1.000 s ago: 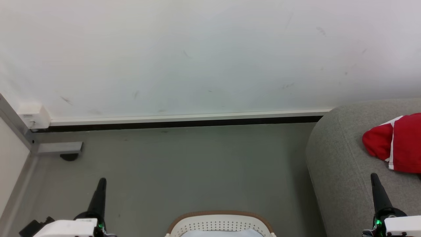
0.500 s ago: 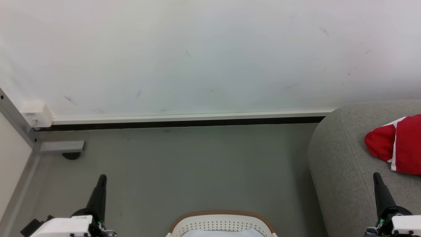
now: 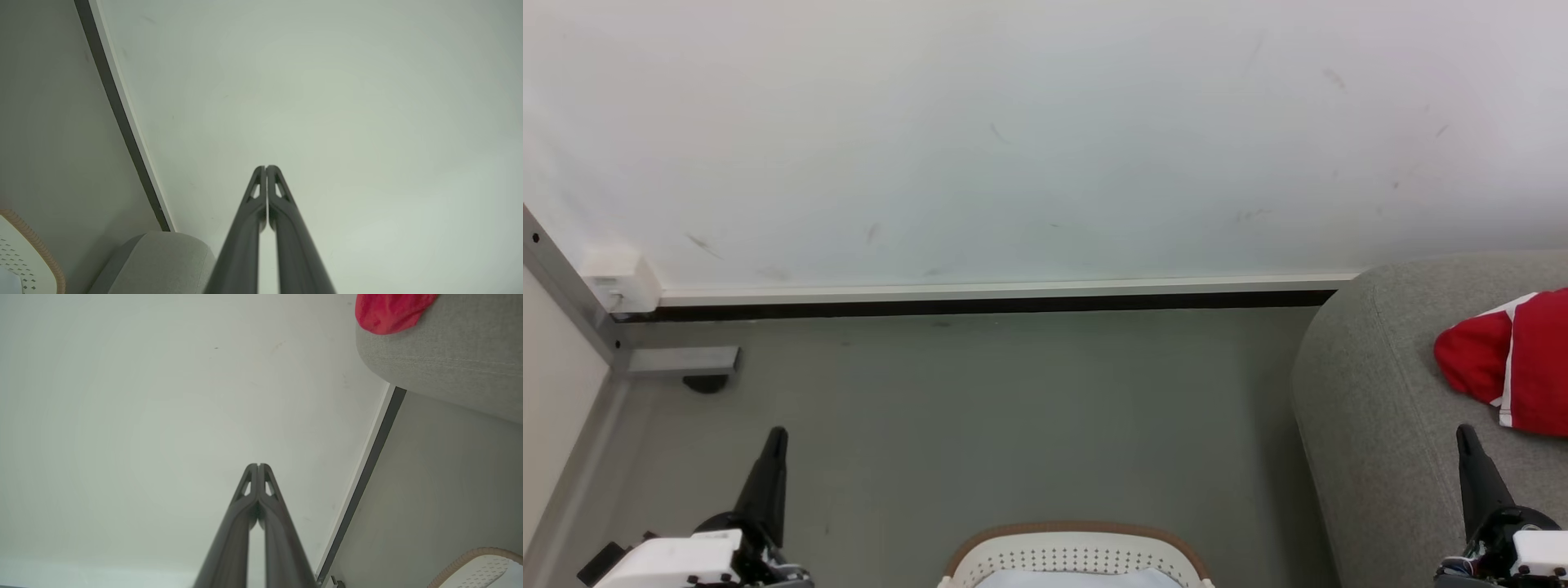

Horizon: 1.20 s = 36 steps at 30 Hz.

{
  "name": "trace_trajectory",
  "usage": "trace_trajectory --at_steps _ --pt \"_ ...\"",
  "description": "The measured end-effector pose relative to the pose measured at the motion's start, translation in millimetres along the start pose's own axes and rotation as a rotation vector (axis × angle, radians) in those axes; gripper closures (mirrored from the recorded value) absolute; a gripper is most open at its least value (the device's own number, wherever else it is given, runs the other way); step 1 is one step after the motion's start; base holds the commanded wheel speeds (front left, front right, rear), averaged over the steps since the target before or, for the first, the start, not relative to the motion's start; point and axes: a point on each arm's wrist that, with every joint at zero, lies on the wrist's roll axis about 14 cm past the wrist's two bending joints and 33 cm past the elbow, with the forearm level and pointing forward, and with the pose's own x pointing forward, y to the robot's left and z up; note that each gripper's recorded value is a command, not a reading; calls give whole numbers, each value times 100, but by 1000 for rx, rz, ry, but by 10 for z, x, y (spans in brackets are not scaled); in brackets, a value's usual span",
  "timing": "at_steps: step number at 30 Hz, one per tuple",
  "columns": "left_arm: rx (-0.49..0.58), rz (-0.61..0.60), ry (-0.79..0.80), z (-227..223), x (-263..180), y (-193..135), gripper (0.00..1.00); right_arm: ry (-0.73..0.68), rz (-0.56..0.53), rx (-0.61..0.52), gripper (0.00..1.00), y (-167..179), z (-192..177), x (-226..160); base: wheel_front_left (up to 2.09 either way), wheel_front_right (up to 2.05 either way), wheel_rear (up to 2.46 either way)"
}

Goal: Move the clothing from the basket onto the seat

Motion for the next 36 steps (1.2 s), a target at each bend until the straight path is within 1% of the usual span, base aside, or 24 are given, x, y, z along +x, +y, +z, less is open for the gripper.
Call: trace_trajectory --at_steps 36 --pt "-8 -3 -1 3 3 -8 100 3 0 4 100 11 0 2 0 0 0"
